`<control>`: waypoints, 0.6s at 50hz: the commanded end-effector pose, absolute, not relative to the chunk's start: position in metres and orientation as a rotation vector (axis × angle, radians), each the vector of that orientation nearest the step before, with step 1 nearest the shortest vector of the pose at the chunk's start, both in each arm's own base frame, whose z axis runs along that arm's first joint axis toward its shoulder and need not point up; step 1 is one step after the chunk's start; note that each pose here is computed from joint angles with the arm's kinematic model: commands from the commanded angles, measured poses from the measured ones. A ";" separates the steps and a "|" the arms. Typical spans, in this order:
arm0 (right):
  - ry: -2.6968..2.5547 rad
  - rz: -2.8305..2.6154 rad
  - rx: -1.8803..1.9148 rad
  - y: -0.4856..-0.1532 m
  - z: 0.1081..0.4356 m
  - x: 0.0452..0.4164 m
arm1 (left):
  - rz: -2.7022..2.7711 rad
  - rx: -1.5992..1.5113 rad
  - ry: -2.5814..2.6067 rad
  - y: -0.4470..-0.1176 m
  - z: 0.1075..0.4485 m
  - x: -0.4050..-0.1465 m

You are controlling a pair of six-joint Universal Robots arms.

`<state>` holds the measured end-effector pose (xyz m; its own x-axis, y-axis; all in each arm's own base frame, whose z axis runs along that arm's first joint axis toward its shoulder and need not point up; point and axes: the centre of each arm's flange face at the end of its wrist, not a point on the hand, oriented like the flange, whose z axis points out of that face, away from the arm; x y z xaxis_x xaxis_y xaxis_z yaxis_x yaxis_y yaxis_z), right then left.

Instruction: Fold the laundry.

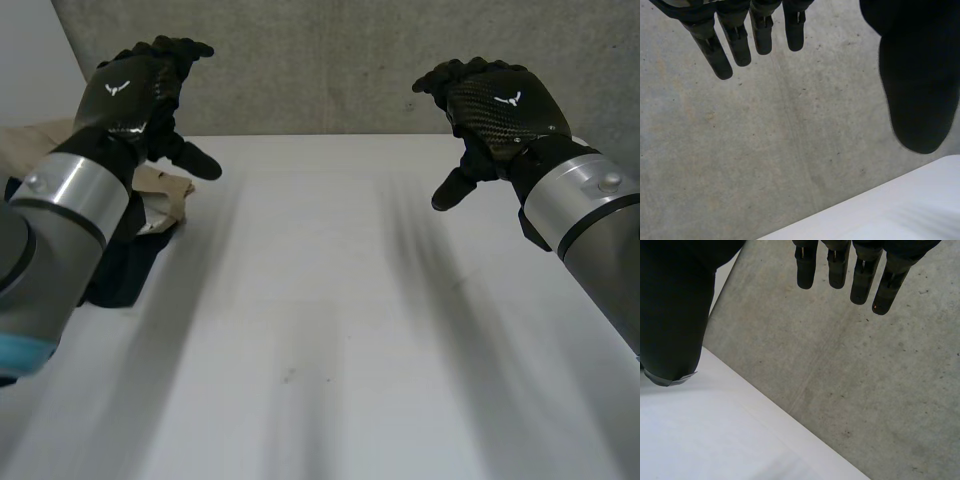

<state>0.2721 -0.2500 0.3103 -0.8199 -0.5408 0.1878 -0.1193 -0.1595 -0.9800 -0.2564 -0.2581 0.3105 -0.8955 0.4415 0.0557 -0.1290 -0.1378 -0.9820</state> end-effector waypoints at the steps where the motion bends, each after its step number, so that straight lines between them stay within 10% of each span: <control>1: 1.817 -2.068 -0.780 -0.249 0.310 0.272 | 2.126 -0.402 -1.826 -0.328 0.298 -0.230; 14: 1.817 -2.075 -0.793 -0.249 0.309 0.273 | 2.393 -1.029 -2.263 -0.443 0.218 -0.167; 30: 1.864 -2.030 -0.812 -0.255 0.293 0.276 | 2.340 -1.125 -2.592 -0.464 0.181 -0.146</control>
<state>0.2746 -0.2540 0.2990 -0.8107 -0.5430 0.2188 -0.1624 -0.1506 -0.9752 -0.1392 -0.4671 0.1809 -0.7259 0.0948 -0.6813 0.6873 0.0628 -0.7236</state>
